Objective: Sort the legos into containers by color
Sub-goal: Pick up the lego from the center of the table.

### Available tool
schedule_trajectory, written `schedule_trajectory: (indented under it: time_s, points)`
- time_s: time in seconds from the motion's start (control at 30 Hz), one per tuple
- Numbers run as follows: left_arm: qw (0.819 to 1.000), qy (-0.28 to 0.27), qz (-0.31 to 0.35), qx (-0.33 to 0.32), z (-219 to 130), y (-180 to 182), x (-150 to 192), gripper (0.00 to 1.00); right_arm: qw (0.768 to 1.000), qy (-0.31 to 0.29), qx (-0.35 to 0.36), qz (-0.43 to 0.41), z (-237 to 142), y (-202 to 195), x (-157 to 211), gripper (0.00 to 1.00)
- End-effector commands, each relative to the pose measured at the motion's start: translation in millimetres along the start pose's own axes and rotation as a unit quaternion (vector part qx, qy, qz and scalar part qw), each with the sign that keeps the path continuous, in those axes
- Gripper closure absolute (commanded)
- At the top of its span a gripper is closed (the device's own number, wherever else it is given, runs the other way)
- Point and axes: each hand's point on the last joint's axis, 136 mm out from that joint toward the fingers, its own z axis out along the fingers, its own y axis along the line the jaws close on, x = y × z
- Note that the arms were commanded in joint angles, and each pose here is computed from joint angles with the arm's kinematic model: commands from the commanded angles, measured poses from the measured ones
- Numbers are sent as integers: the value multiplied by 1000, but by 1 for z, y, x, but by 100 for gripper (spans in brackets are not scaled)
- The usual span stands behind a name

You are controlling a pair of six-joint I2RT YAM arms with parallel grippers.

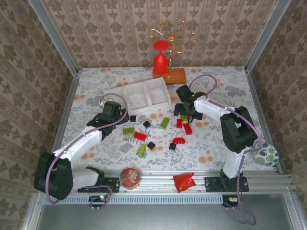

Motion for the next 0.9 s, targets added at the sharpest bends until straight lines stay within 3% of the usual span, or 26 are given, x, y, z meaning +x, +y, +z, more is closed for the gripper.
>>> schedule_trajectory:
  time_s: [0.0, 0.87]
  points:
    - [1000, -8, -13, -1, 2, -2, -5, 0, 1000, 23, 10, -2, 3, 4, 7, 0]
    - [1000, -8, -11, -10, 3, 2, -3, 0, 999, 42, 7, -14, 34, 14, 14, 16]
